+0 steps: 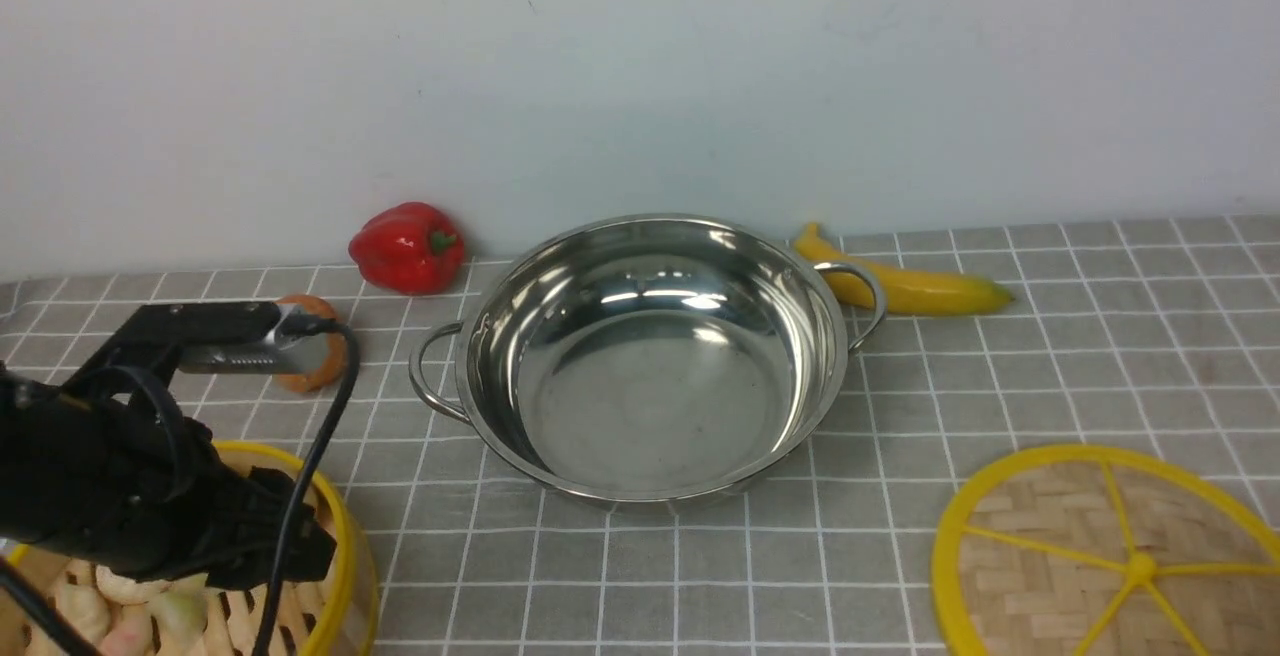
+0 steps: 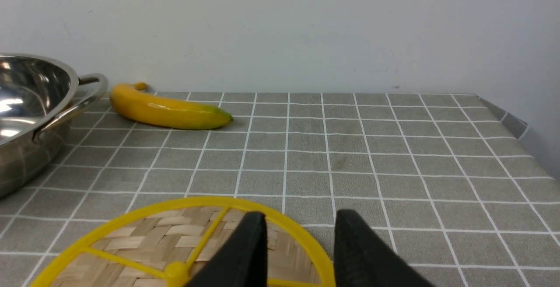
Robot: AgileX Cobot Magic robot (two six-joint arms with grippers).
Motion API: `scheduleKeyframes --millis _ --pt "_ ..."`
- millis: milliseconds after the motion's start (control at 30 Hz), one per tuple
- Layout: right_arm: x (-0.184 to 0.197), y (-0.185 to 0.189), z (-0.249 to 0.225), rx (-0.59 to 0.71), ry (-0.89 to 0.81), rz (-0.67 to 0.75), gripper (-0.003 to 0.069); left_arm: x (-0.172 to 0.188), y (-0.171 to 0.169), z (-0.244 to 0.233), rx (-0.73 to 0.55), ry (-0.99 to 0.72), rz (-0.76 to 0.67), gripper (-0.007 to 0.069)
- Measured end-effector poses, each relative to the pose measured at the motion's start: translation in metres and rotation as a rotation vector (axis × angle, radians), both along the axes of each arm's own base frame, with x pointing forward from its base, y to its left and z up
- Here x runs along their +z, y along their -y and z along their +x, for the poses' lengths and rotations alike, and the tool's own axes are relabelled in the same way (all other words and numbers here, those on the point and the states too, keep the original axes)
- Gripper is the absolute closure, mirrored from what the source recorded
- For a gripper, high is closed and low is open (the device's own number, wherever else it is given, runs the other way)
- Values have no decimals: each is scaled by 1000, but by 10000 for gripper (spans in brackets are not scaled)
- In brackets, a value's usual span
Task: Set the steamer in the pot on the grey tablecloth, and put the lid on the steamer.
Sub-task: 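Grasp the rim of the steamer basket holding the buns with the left gripper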
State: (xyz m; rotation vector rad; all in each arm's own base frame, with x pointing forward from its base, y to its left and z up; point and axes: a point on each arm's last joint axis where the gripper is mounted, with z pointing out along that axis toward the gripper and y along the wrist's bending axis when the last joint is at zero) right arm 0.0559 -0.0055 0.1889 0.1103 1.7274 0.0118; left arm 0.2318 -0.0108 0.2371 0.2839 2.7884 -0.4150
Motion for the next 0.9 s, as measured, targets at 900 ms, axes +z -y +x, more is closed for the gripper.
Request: scheduleKeyframes --millis 900 --pt "0 0 0 0 0 0 416 -55 18 34 -58 -72 98 260"
